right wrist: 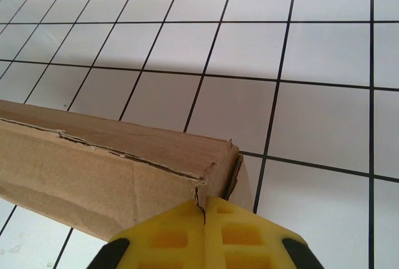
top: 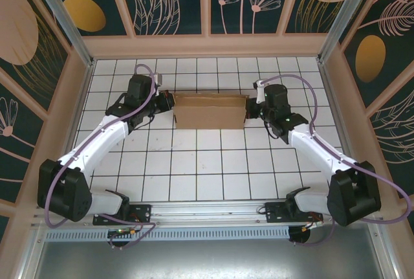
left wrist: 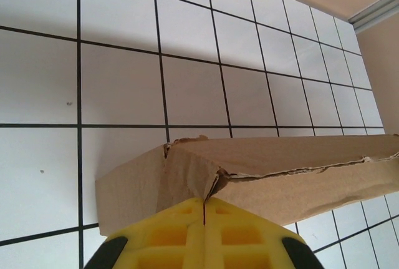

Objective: Fold the paper box

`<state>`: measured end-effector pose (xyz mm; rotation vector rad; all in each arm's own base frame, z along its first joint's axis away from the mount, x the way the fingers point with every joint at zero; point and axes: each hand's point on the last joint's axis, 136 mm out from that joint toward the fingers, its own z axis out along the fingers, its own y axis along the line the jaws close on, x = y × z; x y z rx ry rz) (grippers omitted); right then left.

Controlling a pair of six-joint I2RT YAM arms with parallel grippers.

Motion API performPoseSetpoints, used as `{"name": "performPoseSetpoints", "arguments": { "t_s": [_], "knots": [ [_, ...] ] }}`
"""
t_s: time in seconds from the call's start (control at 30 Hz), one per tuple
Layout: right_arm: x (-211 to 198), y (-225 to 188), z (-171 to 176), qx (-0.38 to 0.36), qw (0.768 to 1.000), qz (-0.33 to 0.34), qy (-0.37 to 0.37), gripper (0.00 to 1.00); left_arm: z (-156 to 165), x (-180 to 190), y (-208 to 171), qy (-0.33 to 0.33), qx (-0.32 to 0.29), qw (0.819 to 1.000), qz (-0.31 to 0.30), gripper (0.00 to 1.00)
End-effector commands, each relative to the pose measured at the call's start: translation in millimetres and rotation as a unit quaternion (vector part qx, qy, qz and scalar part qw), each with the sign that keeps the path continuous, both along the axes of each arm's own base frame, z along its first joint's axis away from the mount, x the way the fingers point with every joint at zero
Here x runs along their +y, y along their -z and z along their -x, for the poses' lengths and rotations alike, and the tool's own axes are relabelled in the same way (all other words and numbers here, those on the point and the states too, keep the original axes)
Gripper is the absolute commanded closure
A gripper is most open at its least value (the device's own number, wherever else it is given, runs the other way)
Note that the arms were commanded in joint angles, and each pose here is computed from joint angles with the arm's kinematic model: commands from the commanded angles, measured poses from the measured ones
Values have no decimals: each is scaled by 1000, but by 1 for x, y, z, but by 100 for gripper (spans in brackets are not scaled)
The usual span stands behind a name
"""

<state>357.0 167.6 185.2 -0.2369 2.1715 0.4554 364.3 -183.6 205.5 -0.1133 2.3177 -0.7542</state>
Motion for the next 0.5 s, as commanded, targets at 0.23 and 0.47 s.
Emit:
{"name": "performPoseSetpoints", "arguments": {
  "t_s": [0.23,0.47],
  "knots": [
    [0,-2,9,40,999,10,-3,99,6,-9,-19,24,21,999,10,100],
    [1,-12,7,49,999,13,-6,99,9,1,-13,26,35,998,-33,100]
  ]
}}
